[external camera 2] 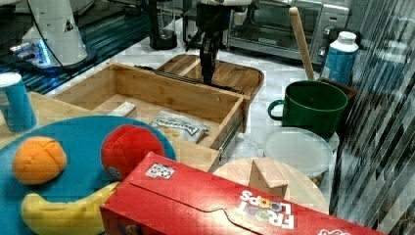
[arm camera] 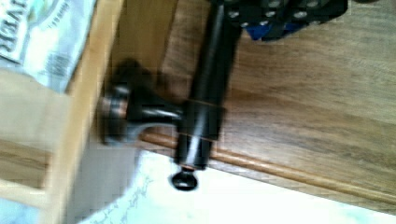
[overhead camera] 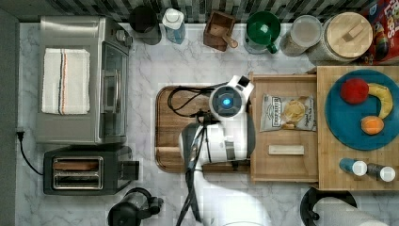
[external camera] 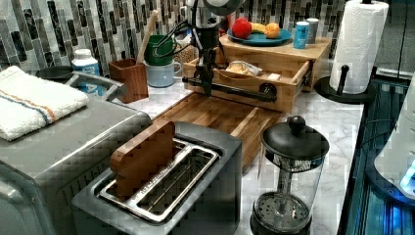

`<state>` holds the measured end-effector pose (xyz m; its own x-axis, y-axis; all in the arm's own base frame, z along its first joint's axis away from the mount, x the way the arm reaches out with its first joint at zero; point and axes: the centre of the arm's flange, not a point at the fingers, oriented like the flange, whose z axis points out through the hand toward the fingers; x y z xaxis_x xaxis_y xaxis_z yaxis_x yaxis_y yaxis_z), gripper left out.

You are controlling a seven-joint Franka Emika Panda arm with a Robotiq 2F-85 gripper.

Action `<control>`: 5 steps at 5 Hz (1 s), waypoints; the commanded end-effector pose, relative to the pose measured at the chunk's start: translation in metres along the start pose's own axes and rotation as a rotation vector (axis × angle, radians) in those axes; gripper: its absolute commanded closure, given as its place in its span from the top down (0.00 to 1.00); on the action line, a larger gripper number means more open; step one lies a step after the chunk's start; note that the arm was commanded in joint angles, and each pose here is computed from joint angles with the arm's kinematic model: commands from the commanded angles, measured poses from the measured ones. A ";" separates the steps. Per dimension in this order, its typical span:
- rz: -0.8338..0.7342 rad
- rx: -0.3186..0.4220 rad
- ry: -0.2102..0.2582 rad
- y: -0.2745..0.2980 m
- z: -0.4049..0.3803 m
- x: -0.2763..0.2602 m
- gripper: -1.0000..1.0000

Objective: Close the drawer.

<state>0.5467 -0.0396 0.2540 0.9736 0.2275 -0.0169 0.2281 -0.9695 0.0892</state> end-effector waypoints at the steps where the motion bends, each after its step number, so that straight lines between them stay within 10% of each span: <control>1: 0.054 0.010 -0.107 0.086 -0.014 -0.032 0.00; 5: 0.007 -0.056 -0.020 0.262 -0.003 -0.093 0.00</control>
<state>0.5258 -0.1835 0.2471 0.9389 0.3271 -0.1075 0.3331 -0.9419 0.0437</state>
